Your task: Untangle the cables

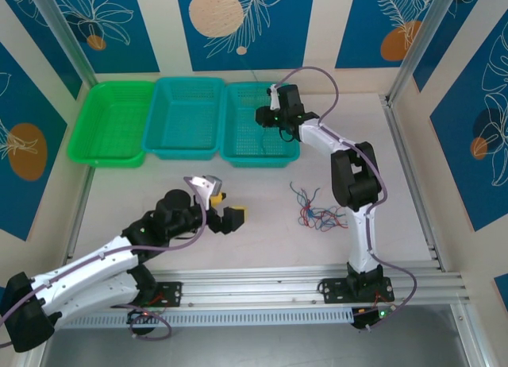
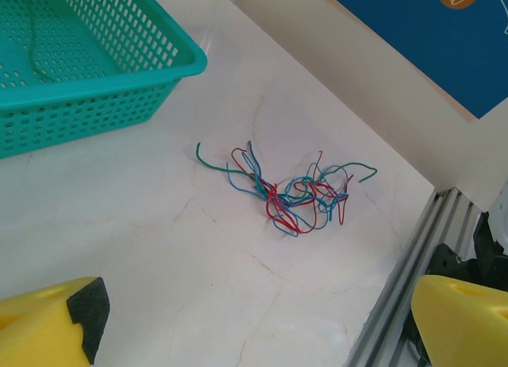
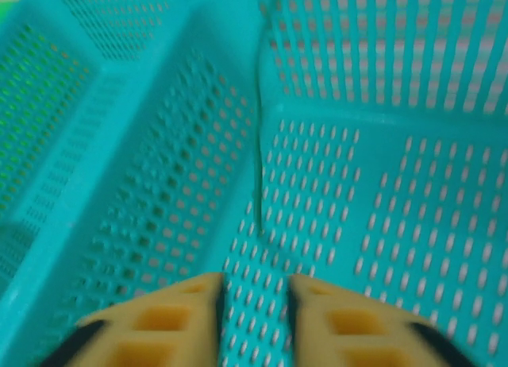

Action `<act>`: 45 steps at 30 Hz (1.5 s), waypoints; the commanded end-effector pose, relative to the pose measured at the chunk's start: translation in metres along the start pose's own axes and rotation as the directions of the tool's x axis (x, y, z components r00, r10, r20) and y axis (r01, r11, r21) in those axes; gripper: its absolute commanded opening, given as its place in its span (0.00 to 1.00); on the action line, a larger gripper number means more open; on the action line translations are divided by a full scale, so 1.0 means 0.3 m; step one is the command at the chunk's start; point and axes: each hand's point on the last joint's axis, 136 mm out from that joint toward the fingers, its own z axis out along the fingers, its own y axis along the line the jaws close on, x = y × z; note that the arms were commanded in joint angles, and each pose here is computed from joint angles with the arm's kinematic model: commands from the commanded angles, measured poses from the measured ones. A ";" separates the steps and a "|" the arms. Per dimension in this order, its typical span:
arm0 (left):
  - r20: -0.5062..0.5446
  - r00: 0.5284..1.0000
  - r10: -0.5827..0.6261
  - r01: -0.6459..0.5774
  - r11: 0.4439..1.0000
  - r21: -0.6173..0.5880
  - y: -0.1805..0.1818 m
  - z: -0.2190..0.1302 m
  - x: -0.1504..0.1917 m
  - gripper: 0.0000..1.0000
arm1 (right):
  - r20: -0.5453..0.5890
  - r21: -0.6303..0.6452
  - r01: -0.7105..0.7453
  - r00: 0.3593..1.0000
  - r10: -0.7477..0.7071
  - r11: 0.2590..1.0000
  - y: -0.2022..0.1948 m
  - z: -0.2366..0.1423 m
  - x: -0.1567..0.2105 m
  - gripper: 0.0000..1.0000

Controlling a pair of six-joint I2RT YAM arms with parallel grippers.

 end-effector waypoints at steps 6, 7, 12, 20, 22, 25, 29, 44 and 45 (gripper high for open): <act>-0.003 1.000 0.013 -0.013 1.000 -0.013 -0.005 0.041 -0.029 0.99 | 0.128 -0.056 0.029 0.992 -0.022 0.998 0.166 -0.302 -0.245 0.45; -0.008 1.000 0.012 -0.012 1.000 -0.010 -0.007 0.048 -0.030 0.99 | 0.150 -0.061 0.032 0.988 -0.023 0.998 0.182 -0.354 -0.265 0.45; -0.022 1.000 0.019 -0.019 1.000 -0.014 -0.001 0.089 -0.021 1.00 | 0.249 -0.077 0.028 0.969 -0.008 0.997 0.227 -0.651 -0.246 0.45; -0.044 0.998 0.041 -0.046 0.993 -0.111 0.067 0.154 -0.008 1.00 | 0.268 0.089 -0.233 0.942 0.202 0.968 0.028 -0.941 0.156 0.50; -0.049 0.998 0.049 -0.055 0.991 -0.122 0.074 0.165 -0.007 1.00 | 0.248 0.151 -0.333 0.924 0.291 0.931 -0.046 -0.957 0.298 0.50; -0.057 0.997 0.052 -0.059 0.989 -0.135 0.083 0.175 -0.004 1.00 | 0.161 0.267 -0.435 0.900 0.405 0.860 -0.143 -0.943 0.523 0.50; -0.063 0.997 0.045 -0.055 0.987 -0.153 0.098 0.181 0.008 1.00 | -0.042 0.388 -0.397 0.894 0.447 0.832 -0.203 -0.877 0.746 0.50; -0.108 0.994 0.016 -0.037 0.979 -0.199 0.135 0.179 0.054 1.00 | -0.433 0.572 -0.052 0.829 0.355 0.819 -0.188 -0.644 1.029 0.48; -0.109 0.994 0.011 -0.034 0.977 -0.209 0.141 0.176 0.056 1.00 | -0.429 0.555 -0.058 0.835 0.345 0.830 -0.176 -0.639 1.020 0.37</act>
